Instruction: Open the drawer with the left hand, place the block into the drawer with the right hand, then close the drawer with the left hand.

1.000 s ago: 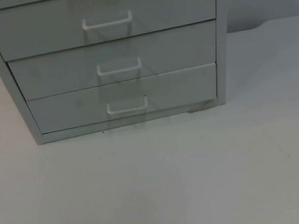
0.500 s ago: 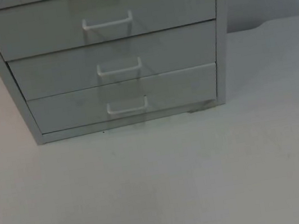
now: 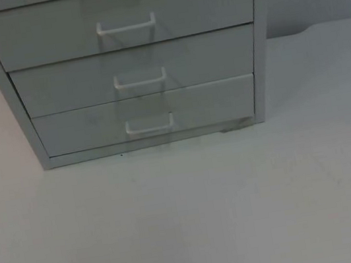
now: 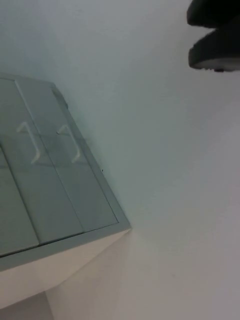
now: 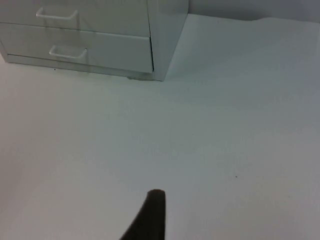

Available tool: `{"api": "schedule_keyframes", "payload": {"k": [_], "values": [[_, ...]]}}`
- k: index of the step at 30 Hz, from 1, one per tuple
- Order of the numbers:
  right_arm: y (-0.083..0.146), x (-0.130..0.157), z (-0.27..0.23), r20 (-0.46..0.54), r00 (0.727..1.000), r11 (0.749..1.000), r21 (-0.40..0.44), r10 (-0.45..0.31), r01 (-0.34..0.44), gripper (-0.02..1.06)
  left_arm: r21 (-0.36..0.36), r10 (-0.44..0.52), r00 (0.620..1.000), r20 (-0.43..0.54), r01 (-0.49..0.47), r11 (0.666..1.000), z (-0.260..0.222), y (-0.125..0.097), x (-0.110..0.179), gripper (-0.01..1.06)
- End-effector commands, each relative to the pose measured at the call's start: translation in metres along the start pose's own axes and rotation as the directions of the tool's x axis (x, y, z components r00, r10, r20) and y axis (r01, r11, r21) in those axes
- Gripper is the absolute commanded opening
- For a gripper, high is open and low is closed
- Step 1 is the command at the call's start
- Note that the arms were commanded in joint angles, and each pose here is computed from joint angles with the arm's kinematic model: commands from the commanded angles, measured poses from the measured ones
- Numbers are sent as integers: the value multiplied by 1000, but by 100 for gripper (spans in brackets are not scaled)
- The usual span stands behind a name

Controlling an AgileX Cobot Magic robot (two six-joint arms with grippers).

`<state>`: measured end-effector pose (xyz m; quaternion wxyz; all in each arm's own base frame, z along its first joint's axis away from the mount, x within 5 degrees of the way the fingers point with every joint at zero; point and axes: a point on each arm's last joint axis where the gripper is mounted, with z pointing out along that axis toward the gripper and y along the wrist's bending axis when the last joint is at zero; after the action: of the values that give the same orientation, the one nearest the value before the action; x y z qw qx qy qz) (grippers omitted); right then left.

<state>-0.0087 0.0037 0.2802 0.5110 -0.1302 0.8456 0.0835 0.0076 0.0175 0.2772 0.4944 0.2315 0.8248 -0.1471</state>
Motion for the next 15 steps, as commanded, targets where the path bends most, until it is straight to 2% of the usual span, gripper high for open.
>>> {"api": "schedule_keyframes", "payload": {"k": [1,2,4,6,9,15], "values": [[0,0,0,6,1000,1000,-1,1,-1,98,34,12,1000,0,-12,999,0,-3,1,37],[0,0,0,6,1000,1000,-1,1,-1,98,34,12,1000,0,-12,999,0,-3,1,37],[0,0,0,6,1000,1000,-1,1,-1,105,71,50,999,2,-49,996,0,-6,1,56],[0,0,0,6,1000,1000,-1,1,-1,105,138,139,990,8,-138,981,0,-12,2,73],[0,0,0,6,1000,1000,-1,1,-1,105,176,180,984,15,-180,968,0,-16,3,74],[0,0,0,6,1000,1000,-1,1,-1,105,171,169,986,13,-169,971,0,-15,3,74]]}}
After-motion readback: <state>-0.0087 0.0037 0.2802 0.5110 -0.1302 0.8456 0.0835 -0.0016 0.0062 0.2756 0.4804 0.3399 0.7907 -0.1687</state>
